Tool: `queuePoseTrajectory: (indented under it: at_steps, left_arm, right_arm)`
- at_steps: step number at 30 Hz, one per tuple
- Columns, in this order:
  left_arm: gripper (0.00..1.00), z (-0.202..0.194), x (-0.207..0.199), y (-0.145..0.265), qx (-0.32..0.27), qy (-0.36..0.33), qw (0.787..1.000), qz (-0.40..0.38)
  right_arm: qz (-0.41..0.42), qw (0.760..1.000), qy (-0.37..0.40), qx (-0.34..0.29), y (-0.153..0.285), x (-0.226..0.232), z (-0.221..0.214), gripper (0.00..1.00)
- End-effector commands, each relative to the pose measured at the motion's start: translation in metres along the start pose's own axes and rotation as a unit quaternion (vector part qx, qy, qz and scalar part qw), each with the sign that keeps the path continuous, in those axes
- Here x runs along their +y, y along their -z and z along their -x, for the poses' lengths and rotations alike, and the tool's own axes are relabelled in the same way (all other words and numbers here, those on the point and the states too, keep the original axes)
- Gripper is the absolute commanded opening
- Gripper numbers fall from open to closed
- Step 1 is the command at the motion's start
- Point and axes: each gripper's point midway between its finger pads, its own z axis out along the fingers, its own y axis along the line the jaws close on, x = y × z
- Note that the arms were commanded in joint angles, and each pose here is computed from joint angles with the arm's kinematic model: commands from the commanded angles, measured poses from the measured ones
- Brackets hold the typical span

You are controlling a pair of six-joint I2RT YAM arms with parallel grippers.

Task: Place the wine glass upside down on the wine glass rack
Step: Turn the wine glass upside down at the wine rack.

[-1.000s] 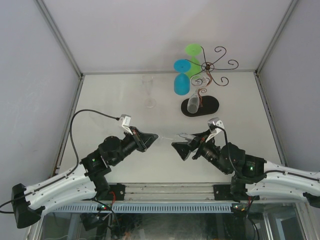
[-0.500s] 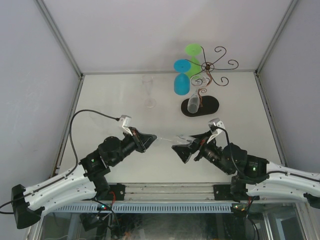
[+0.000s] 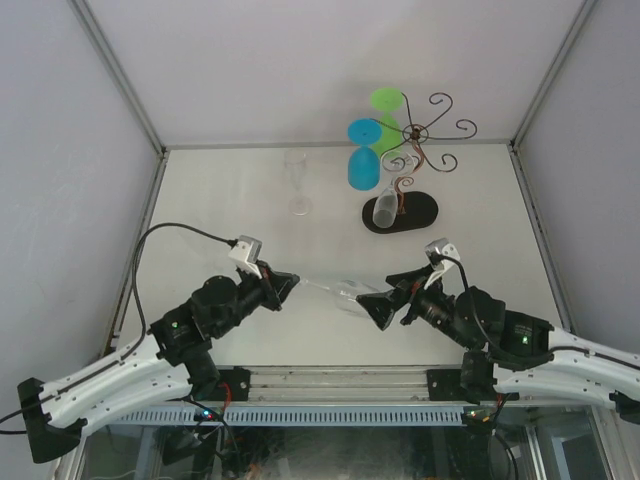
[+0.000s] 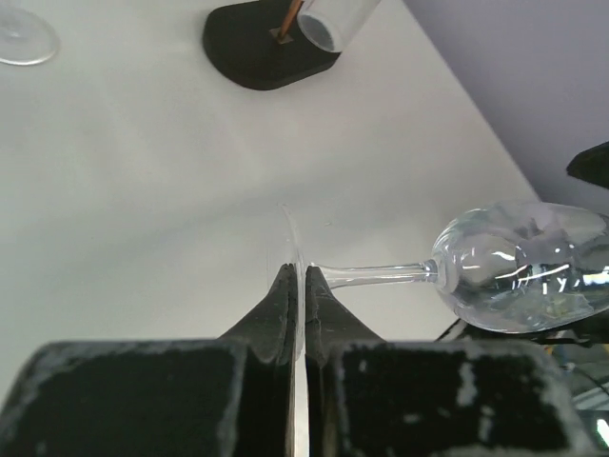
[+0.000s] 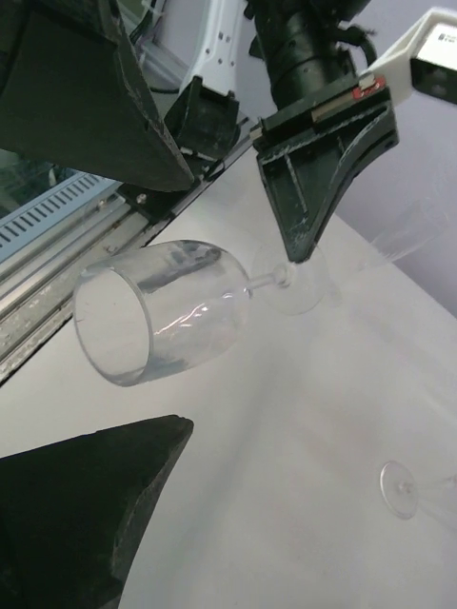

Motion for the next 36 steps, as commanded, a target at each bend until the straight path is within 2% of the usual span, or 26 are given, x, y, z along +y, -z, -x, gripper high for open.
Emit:
queuePoseTrajectory:
  at_steps: [1, 9, 13, 22, 29, 36]
  left_arm:
    - [0.0, 0.057, -0.01, 0.018, -0.062, -0.058, 0.996, 0.006]
    - [0.0, 0.089, 0.001, 0.041, -0.051, -0.182, 0.98, 0.054]
    - [0.0, 0.104, 0.001, 0.05, -0.047, -0.246, 0.966, 0.061]
    - [0.0, 0.117, -0.014, 0.047, -0.026, -0.378, 0.925, 0.029]
    - [0.0, 0.116, -0.062, 0.029, -0.029, -0.44, 0.896, -0.055]
    - [0.0, 0.11, -0.095, 0.008, -0.038, -0.481, 0.87, -0.104]
  right_arm:
    - [-0.005, 0.999, 0.03, 0.023, 0.006, -0.001, 0.01, 0.99]
    - [0.008, 0.989, 0.079, 0.121, 0.001, 0.001, 0.004, 0.98]
    - [0.045, 0.984, 0.078, 0.157, -0.009, 0.011, 0.005, 0.92]
    - [0.103, 0.984, 0.073, 0.126, -0.029, 0.028, 0.04, 0.73]
    - [0.127, 0.978, 0.089, 0.138, -0.042, 0.028, 0.036, 0.63]
    - [0.159, 0.974, 0.084, 0.141, -0.042, 0.037, 0.033, 0.53]
